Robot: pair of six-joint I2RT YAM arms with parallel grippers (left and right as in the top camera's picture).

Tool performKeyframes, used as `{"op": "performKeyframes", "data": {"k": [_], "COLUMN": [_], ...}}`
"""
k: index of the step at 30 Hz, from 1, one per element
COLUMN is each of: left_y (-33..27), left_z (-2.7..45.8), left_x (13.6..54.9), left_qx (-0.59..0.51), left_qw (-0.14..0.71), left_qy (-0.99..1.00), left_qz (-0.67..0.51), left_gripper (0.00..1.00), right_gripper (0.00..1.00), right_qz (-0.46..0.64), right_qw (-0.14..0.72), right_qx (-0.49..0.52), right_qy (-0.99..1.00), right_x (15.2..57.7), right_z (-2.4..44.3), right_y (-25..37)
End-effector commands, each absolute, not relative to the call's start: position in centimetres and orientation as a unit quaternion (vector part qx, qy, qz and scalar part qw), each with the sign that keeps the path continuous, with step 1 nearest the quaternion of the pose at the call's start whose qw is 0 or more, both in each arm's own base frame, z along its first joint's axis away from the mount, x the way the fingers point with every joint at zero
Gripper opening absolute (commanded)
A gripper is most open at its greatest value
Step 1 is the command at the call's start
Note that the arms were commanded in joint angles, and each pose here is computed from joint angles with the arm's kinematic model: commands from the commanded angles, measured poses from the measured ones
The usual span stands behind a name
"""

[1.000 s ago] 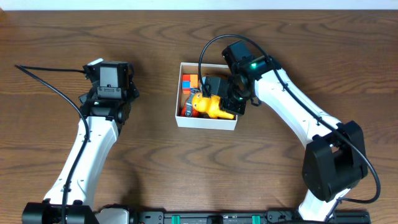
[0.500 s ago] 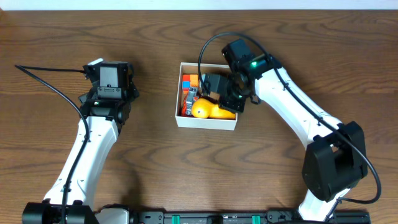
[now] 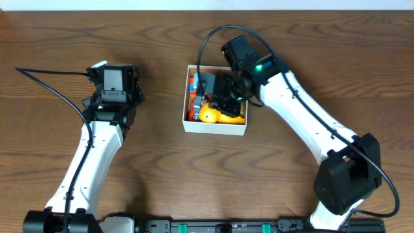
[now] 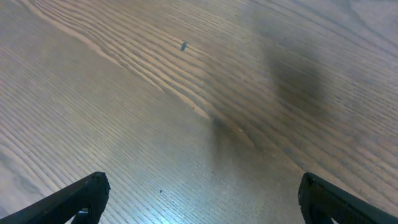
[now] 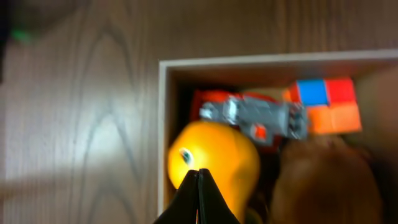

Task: Pack container
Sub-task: 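Lower the dinosaur into the box and open the right gripper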

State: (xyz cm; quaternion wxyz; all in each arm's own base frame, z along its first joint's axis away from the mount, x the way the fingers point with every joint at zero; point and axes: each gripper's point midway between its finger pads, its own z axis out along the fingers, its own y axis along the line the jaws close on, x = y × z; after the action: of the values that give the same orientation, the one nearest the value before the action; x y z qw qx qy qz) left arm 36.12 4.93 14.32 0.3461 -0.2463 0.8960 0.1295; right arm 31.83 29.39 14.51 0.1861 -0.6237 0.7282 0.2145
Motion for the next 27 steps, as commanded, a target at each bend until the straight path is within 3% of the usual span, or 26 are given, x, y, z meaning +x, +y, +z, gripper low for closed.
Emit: {"op": "performKeyframes", "data": {"k": [1,10,22,27], "left_y": [5.3,5.3,5.3,5.3], "left_z": [14.5,14.5,14.5,14.5], "left_x": [36.2,36.2,36.2,36.2], "left_qx": [-0.255,-0.255,-0.255,-0.255], "left_qw": [0.348,0.348,0.348,0.348], "left_qy": [0.891,0.891,0.891,0.891], "left_qz": [0.139,0.139,0.139,0.139], "left_gripper": [0.98,0.98,0.98,0.98], "right_gripper": [0.01,0.01,0.01,0.01], "right_qz": [0.225,0.205,0.157,0.154], "right_qw": [0.198,0.169,0.066,0.059], "right_qx": [-0.642,-0.644,-0.628,-0.617], "right_qy": [0.706,0.718,0.759,0.769], "right_x": [30.9,31.3,32.3,32.7], "right_z": [15.5,12.7,4.3,4.3], "right_y": [30.9,30.7,28.0,26.8]}}
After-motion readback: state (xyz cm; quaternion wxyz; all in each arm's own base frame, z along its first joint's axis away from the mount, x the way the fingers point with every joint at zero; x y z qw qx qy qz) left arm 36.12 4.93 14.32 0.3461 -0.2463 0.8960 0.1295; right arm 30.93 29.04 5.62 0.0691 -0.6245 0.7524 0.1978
